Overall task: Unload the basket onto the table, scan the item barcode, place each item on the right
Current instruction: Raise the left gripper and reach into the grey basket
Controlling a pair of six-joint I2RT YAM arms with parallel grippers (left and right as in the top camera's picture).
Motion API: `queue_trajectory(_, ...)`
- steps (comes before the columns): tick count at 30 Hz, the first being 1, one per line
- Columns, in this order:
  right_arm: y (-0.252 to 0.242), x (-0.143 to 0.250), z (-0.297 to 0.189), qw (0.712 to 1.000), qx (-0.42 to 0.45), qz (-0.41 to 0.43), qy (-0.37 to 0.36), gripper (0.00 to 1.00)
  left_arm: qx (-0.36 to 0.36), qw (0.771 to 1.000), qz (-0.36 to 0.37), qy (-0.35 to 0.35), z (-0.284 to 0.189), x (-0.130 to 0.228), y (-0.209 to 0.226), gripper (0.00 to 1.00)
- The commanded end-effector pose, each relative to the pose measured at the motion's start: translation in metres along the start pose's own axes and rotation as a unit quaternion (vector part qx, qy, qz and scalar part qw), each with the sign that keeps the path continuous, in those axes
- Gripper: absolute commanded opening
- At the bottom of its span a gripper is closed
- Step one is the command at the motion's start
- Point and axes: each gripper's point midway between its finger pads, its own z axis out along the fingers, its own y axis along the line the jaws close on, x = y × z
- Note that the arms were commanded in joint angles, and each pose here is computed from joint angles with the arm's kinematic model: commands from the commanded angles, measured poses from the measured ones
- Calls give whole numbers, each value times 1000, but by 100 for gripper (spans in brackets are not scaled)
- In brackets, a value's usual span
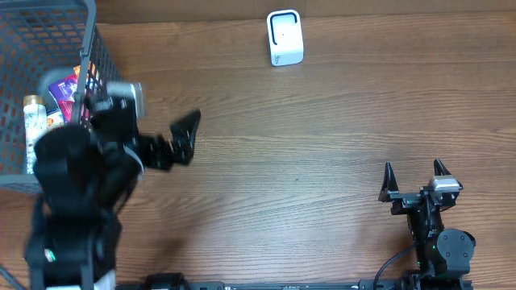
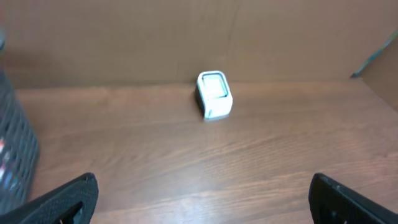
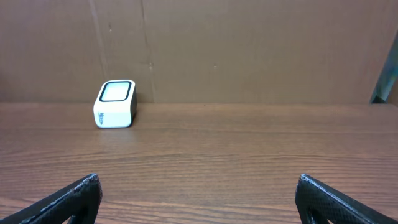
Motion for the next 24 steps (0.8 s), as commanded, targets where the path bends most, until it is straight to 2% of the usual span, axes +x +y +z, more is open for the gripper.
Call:
queue_trajectory(1, 1, 1, 0, 1000, -1, 1, -4, 100, -41, 999, -11, 11, -3, -38, 15, 100)
queue_trajectory(4, 1, 1, 0, 1000, -1, 1, -4, 100, -62, 996, -36, 54, -2, -51, 29, 100)
queue_trajectory(6, 1, 1, 0, 1000, -1, 1, -4, 100, -93, 993, -51, 55, -6, -67, 47, 100)
queue_trajectory(10, 1, 1, 0, 1000, -1, 1, -4, 100, -179, 979, -97, -5, -29, -108, 95, 100)
queue_trajectory(13, 1, 1, 0, 1000, -1, 1, -4, 100, -235, 956, -168, -53, -51, -125, 138, 100)
queue_trajectory(17, 1, 1, 0, 1000, -1, 1, -4, 100, -295, 928, -213, -82, -70, -127, 192, 100)
queue_trajectory(24, 1, 1, 0, 1000, -1, 1, -4, 100, -386, 884, -253, -69, -80, -106, 265, 100)
